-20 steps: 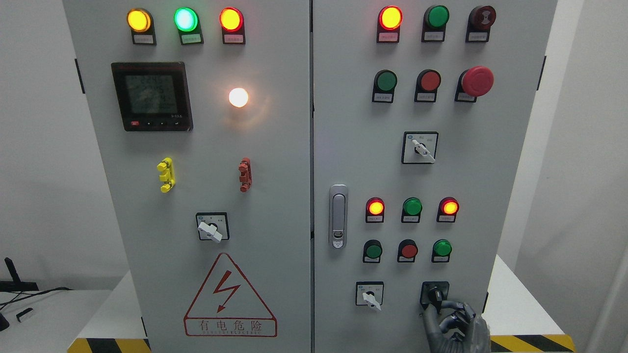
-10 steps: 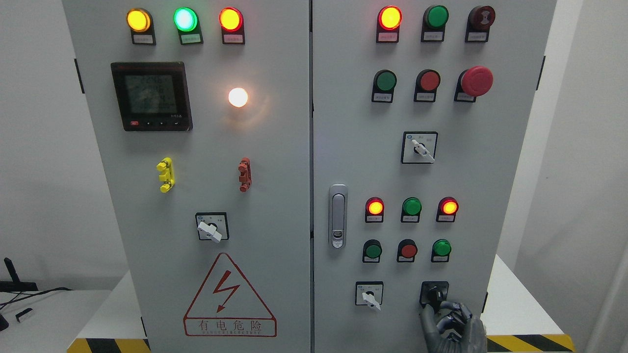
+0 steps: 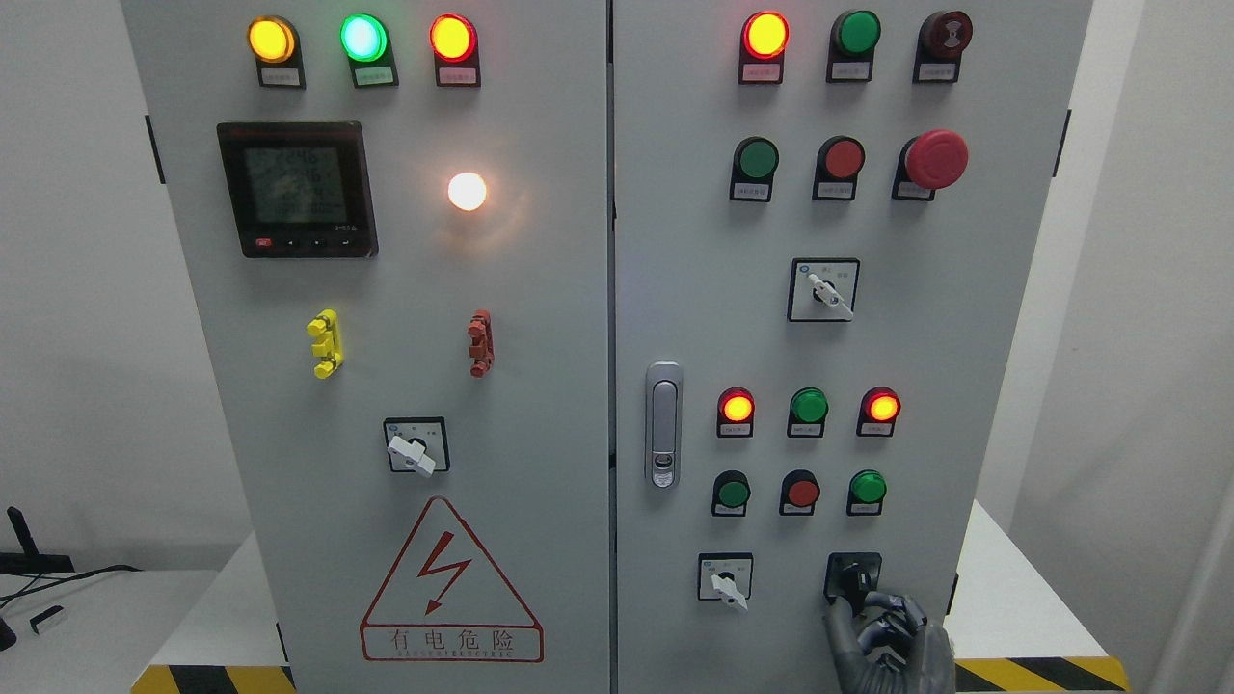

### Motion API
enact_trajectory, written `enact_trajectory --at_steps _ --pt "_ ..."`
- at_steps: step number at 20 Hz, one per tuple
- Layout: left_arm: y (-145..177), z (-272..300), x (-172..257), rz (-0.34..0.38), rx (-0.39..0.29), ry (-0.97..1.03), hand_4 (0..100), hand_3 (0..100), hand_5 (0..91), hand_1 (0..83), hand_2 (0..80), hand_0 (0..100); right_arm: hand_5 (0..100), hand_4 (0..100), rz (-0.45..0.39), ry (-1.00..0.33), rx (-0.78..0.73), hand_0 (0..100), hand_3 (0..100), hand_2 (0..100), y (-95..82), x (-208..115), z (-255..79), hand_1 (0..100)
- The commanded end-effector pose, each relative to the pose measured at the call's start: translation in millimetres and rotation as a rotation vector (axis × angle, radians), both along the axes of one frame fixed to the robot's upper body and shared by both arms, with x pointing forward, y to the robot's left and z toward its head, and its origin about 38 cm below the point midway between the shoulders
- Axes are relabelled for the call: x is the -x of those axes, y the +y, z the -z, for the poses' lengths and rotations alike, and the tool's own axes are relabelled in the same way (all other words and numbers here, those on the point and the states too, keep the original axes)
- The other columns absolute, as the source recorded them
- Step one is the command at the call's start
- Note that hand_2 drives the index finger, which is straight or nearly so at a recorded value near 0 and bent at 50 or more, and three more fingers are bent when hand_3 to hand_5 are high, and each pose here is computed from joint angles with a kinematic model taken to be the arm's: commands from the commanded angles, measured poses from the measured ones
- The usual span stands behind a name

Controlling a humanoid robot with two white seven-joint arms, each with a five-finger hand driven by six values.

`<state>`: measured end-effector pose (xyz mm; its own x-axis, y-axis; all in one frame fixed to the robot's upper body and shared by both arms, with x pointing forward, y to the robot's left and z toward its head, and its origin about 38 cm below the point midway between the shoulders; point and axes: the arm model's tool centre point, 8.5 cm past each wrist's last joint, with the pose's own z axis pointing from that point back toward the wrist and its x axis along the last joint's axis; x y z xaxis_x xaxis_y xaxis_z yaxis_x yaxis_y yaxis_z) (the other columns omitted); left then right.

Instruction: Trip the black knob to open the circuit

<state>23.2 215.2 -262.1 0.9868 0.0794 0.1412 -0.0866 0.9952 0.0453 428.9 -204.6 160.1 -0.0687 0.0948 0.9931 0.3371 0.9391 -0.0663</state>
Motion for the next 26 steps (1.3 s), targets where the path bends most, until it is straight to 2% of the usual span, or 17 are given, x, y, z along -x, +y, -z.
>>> enact_trajectory --at_steps 1,26 --pt "-0.2 0.0 0.2 0.031 0.001 0.001 0 0 0.0 38.9 0.0 12 95 85 -0.016 -0.004 -0.047 53 91 60 2.0 -1.8 -2.2 78" --pt "-1.2 0.0 0.2 0.031 0.002 0.001 0 0 0.0 38.9 0.0 12 95 85 -0.05 -0.012 -0.095 53 91 60 8.7 -3.9 -6.3 79"
